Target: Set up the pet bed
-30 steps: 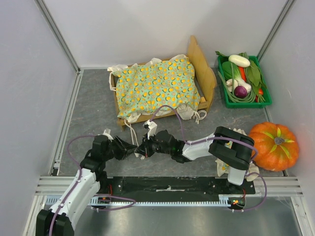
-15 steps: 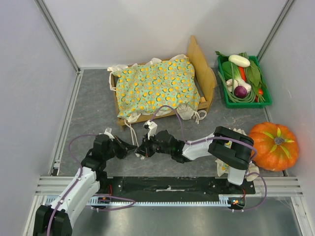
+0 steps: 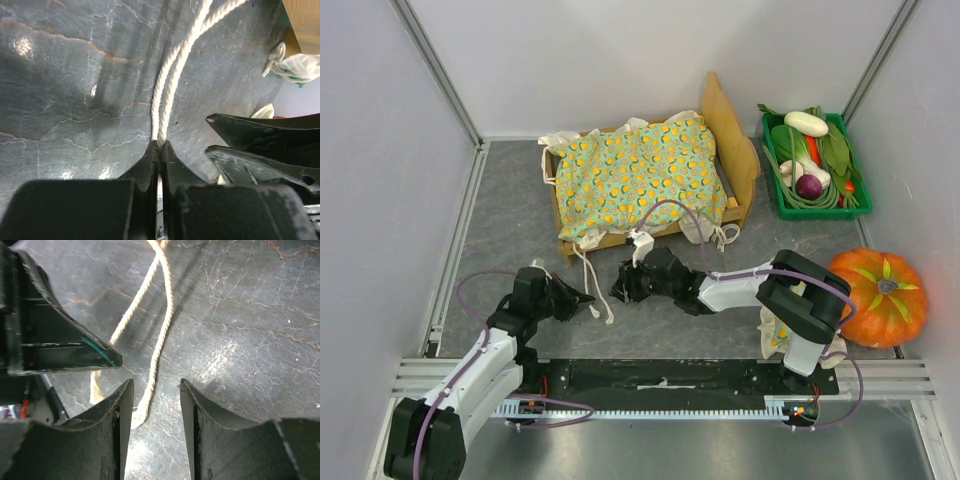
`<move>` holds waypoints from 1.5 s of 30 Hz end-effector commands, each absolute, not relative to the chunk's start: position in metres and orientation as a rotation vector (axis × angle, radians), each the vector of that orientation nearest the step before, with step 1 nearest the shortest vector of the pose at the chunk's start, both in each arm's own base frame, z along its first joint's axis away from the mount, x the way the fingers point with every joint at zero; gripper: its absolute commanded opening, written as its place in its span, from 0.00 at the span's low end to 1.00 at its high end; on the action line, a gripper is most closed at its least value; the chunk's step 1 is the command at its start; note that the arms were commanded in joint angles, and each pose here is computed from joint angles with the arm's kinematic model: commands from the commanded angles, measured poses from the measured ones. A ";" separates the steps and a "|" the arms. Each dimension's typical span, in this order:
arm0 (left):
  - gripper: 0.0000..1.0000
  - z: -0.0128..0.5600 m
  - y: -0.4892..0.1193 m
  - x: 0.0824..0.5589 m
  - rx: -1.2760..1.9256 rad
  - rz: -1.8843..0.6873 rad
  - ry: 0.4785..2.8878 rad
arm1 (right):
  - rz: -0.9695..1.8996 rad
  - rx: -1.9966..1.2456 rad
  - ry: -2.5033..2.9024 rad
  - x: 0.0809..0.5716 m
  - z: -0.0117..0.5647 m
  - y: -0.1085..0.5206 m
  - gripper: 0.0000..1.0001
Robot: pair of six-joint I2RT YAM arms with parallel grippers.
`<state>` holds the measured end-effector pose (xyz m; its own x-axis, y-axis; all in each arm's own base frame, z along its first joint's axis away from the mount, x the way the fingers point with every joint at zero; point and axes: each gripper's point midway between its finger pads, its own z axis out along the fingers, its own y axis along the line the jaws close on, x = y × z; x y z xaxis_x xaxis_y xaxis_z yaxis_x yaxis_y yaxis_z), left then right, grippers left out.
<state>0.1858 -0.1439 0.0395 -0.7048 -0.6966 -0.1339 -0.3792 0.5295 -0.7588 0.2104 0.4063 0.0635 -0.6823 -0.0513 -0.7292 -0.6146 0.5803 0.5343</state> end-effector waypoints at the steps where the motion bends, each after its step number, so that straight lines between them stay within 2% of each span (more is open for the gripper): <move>1: 0.02 0.055 -0.137 0.203 -0.790 -0.925 2.315 | 0.886 -0.656 2.180 0.209 0.046 0.409 0.49; 13: 0.02 0.050 -0.125 0.199 -0.774 -0.822 2.340 | 0.663 -0.777 2.270 0.192 0.012 0.422 0.49; 16: 0.02 0.049 -0.125 0.197 -0.776 -0.824 2.342 | 0.508 -0.755 2.303 0.202 -0.001 0.408 0.32; 17: 0.02 0.049 -0.125 0.197 -0.775 -0.823 2.340 | 0.473 -0.746 2.309 0.204 -0.004 0.403 0.15; 18: 0.02 0.049 -0.125 0.197 -0.772 -0.822 2.339 | 0.474 -0.748 2.307 0.204 -0.003 0.404 0.05; 19: 0.02 0.049 -0.124 0.196 -0.770 -0.820 2.340 | 0.484 -0.749 2.305 0.205 0.000 0.405 0.00; 21: 0.02 0.048 -0.124 0.195 -0.767 -0.816 2.344 | 0.526 -0.776 2.287 0.202 0.009 0.411 0.00; 26: 0.02 0.050 -0.122 0.192 -0.756 -0.808 2.341 | 0.735 -0.721 2.140 0.206 0.081 0.438 0.00; 33: 0.02 0.053 -0.121 0.187 -0.754 -0.826 2.321 | 1.036 -0.612 1.983 0.238 0.157 0.479 0.00; 39: 0.02 0.056 -0.123 0.184 -0.750 -0.854 2.312 | 1.230 -0.564 1.883 0.247 0.187 0.514 0.00; 45: 0.02 0.061 -0.125 0.184 -0.750 -0.879 2.288 | 1.299 -0.578 1.896 0.250 0.174 0.542 0.00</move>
<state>0.1844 -0.1243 0.0582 -0.6798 -0.6764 -0.2835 -0.3179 0.6201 -0.7172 0.2539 0.5179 0.1657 -0.5959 0.0261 -0.8026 -0.7040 0.4638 0.5378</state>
